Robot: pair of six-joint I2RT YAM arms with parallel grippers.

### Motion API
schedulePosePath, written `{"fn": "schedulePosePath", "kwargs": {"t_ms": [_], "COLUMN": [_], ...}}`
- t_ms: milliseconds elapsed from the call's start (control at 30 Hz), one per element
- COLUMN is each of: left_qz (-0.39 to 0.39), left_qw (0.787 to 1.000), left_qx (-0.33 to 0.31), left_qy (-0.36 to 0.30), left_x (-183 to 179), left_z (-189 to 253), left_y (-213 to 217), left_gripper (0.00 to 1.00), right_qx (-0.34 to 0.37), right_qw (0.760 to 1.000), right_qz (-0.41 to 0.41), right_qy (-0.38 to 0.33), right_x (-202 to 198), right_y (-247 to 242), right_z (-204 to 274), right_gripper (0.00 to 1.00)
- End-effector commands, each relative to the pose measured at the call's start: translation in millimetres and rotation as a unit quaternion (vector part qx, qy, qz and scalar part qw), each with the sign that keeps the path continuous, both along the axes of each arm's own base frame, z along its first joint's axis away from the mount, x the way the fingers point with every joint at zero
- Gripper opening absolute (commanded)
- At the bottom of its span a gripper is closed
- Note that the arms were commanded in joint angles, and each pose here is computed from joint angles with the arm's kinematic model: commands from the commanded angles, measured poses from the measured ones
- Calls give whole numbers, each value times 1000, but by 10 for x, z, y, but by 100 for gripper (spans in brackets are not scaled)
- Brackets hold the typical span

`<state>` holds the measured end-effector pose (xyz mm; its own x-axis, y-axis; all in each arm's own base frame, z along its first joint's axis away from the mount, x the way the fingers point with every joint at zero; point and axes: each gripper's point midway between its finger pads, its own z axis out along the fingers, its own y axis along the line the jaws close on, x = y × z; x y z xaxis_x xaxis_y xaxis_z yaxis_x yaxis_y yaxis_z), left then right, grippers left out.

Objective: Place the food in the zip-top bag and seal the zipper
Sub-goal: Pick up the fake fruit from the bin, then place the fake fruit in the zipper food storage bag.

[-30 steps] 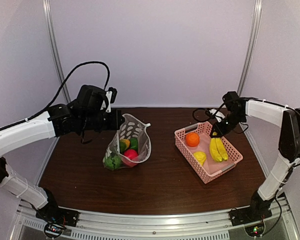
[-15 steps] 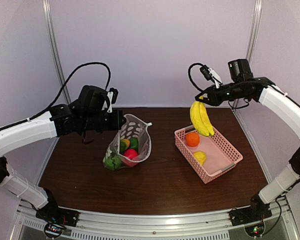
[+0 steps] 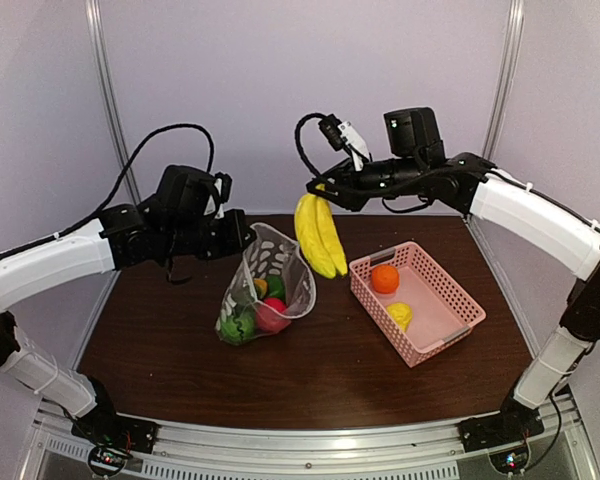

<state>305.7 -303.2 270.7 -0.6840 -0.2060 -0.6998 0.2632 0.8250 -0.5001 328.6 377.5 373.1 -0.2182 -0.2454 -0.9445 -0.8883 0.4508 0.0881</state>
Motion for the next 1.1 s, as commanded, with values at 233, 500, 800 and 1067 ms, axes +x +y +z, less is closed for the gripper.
{"fn": "schedulePosePath", "kwargs": {"t_ms": [233, 500, 800, 1067], "left_qz": [99, 140, 166, 175], "left_qw": [983, 975, 965, 962], "left_qx": [-155, -171, -196, -201], "left_qy": [16, 32, 57, 51], "left_x": [18, -10, -56, -71], "left_z": [382, 174, -116, -97], "left_y": [180, 353, 459, 537], "left_gripper": [0, 0, 0, 0], "right_qx": [-24, -89, -107, -72], "right_qw": [978, 950, 938, 917], "right_qz": [-191, -253, -287, -375], "right_qy": [-81, -157, -160, -117], "right_x": [283, 157, -36, 94], "right_y": [140, 302, 559, 463], "right_z": [-22, -237, -499, -596], "right_gripper": [0, 0, 0, 0]}}
